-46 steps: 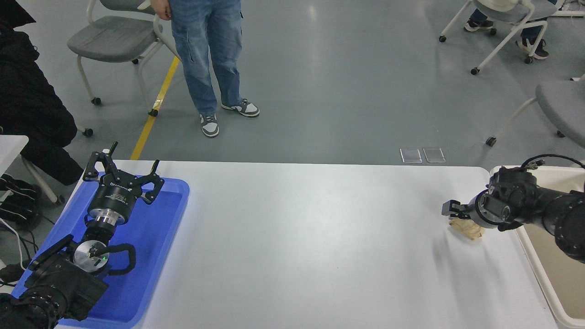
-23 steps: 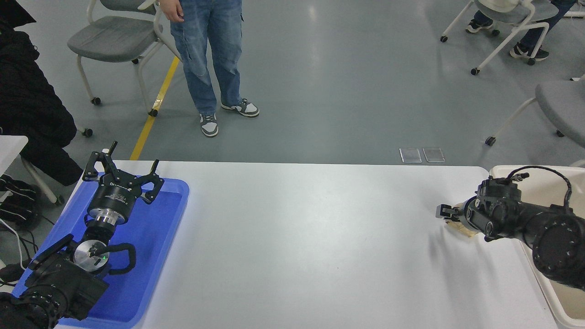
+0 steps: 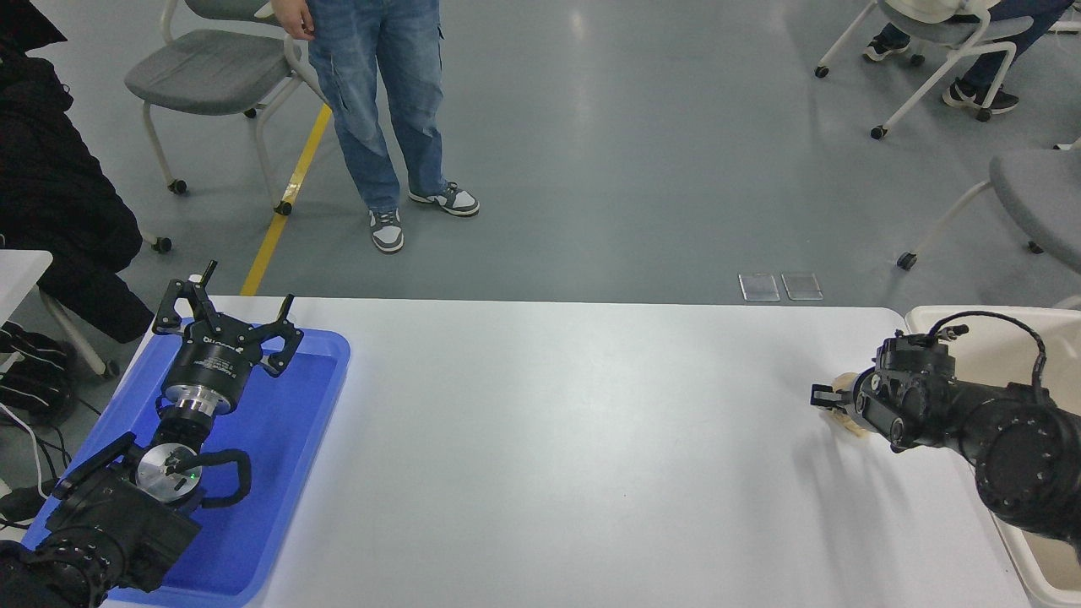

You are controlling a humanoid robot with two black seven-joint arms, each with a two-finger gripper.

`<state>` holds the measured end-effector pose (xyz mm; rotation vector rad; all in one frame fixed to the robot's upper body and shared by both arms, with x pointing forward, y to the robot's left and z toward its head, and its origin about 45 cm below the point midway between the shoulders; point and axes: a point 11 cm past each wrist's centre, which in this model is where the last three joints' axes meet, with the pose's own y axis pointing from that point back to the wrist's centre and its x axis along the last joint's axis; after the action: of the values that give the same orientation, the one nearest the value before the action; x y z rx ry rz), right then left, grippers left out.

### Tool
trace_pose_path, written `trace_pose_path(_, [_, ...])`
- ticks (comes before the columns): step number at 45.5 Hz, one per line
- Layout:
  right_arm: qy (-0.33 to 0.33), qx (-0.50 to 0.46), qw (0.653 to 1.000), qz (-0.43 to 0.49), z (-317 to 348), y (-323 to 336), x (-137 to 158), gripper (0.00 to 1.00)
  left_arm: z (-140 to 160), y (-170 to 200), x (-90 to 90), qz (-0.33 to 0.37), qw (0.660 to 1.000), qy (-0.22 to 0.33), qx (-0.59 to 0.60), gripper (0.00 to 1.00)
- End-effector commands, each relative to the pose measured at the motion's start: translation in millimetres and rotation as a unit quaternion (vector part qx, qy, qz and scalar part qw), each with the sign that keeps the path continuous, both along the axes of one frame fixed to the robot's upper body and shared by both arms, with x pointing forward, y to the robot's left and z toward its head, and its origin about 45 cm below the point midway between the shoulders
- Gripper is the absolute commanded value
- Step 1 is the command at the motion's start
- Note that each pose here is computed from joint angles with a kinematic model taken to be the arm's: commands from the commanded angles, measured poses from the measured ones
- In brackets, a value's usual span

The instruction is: Pick up paper ball place in dustbin

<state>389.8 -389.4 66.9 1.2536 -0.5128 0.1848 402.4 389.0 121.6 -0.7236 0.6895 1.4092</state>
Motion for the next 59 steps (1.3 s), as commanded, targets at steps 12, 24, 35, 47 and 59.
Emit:
trace_pose_path(12, [0.057, 0.025, 0.998, -0.004, 39, -7, 2, 0.00, 0, 1, -0.1, 0.000, 1.000, 0.000, 0.001, 1.00])
trace_pose_path(24, [0.088, 0.055, 0.994, 0.018, 86, 8, -4, 0.00, 0, 1, -0.1, 0.000, 1.000, 0.000, 0.001, 1.00])
trace_pose_path(35, [0.115, 0.091, 0.985, 0.091, 152, 46, -27, 0.00, 0, 0, -0.1, 0.000, 1.000, 0.000, 0.001, 1.00])
trace_pose_path(47, [0.136, 0.114, 0.971, 0.162, 245, 91, -56, 0.00, 0, 1, -0.7, 0.001, 1.000, 0.001, 0.001, 1.00])
trace_pose_path(59, [0.157, 0.132, 0.960, 0.193, 326, 118, -75, 0.00, 0, 1, -0.7, 0.001, 1.000, 0.001, 0.001, 1.00])
